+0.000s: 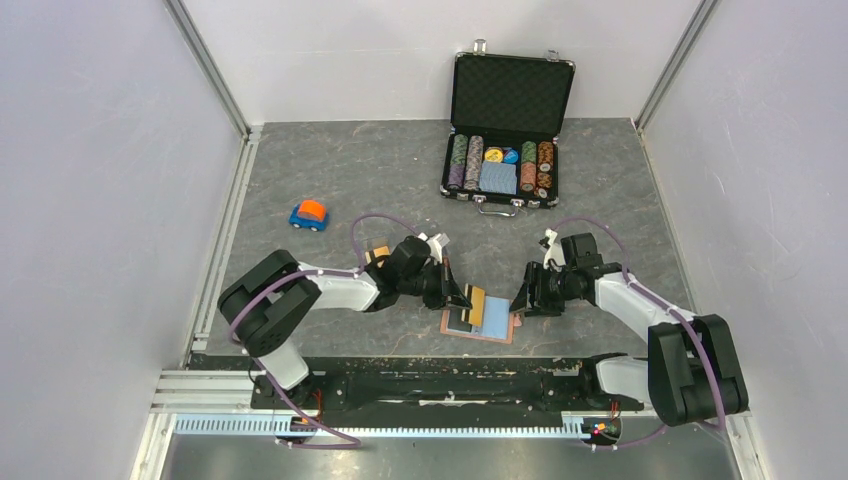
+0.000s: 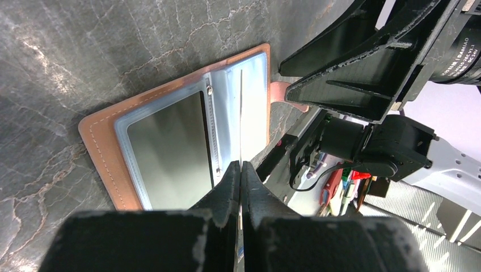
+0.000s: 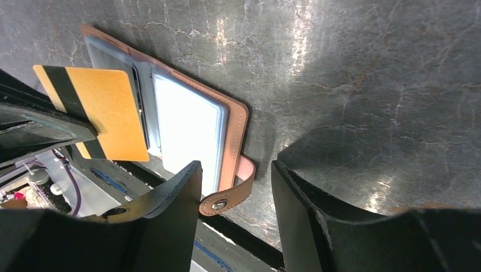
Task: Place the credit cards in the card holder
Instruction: Insert the credit card into the card holder.
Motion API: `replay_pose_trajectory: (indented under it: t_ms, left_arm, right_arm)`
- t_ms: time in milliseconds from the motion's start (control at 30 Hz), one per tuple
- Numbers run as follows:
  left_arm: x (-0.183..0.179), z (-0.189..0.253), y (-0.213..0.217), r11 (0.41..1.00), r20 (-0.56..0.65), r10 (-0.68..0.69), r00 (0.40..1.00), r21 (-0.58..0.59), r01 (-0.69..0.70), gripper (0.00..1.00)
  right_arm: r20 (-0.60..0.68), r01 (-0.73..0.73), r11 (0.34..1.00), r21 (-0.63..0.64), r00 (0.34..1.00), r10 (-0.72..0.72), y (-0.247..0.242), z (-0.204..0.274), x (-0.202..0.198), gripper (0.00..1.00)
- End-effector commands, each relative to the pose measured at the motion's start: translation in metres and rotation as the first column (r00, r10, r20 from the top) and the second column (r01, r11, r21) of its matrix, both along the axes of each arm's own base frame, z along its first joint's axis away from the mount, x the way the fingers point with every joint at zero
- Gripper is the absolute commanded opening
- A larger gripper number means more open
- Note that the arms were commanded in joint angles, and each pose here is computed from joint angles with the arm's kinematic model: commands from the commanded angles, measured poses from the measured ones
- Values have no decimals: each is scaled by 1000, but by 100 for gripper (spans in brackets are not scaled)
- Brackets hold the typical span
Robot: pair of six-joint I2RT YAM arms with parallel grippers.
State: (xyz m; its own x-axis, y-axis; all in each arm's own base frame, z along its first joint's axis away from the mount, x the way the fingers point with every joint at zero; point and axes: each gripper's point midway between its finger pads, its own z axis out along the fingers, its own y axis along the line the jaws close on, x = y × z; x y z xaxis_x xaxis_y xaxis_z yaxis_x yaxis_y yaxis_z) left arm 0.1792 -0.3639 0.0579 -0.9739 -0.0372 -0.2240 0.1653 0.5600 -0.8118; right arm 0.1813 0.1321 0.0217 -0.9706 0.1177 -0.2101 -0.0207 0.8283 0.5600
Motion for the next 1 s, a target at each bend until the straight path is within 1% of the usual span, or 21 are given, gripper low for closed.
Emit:
replay_pose_trajectory:
  t_ms: [0,400,667,767,967]
  left_arm:
    - [4,3,-5,998,-11,32,999,-46,-33,2]
    - [1,-16,-12,999,-46,16,999,-28,-17,2]
    - [-2,-11,-19,998,-59,9,998,-53,-12,2]
    - [-6,-11,-23,998,-64,-7,998,-57,3,2]
    - [-10,-10,-26,998,-63,-17,998,-61,14,2]
  right_arm:
    - [-71,3,997,-72,997,-8,-13,-23,-23,52]
    - [-72,7,998,-61,997,-11,-12,-26,-26,51]
    - [-78,9,999,-52,997,-13,-10,-28,-28,49]
    - [-80,10,999,-50,997,-14,-10,-29,-30,48]
    - [-85,12,999,-47,996,-16,-10,-31,-33,43]
